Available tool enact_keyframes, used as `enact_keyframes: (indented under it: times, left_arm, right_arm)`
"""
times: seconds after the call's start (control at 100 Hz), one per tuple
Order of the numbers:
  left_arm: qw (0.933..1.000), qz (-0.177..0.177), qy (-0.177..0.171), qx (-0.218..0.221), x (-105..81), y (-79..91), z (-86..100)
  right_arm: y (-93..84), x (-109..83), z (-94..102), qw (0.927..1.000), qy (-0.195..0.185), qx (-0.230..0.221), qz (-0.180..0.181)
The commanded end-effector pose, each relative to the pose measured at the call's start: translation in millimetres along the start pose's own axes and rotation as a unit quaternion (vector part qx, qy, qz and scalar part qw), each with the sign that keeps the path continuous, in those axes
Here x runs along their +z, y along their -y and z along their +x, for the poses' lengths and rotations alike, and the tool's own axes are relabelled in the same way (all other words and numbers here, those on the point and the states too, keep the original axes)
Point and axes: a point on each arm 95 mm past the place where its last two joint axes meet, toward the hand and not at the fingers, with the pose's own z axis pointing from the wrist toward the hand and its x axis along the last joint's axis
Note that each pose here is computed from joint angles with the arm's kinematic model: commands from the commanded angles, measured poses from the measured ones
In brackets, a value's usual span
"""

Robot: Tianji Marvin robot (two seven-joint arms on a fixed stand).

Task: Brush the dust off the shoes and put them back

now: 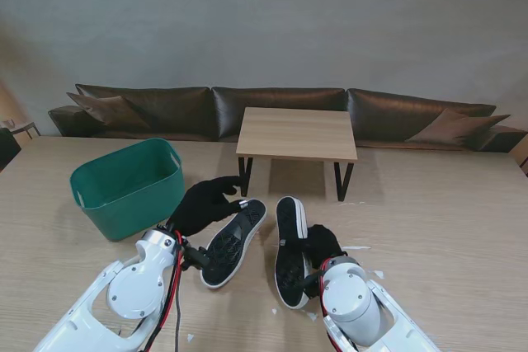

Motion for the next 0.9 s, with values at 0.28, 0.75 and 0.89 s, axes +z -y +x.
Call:
enact_keyframes:
  times: [0.28,0.75,0.89]
  left_arm:
    - [0.9999,-0.004,0.003,-0.013,-3.1,-5.0,-1.9]
    - [0.9998,-0.012,0.005,-0.016,-4.1,-4.2,-2.7]
    - [0.9997,-0.014,0.006,-0.017,-4.4,-3.8,-2.9]
  right_arm:
    - [3.6,4.4,5.4,0.9988,0.027,0.036,0.018]
    - [-4.0,15.3,4.1,0.9947,0.057,-0.084,0.012]
    - [-5.8,16.9,2.1,0.9896,0.067,-0.127,0.014]
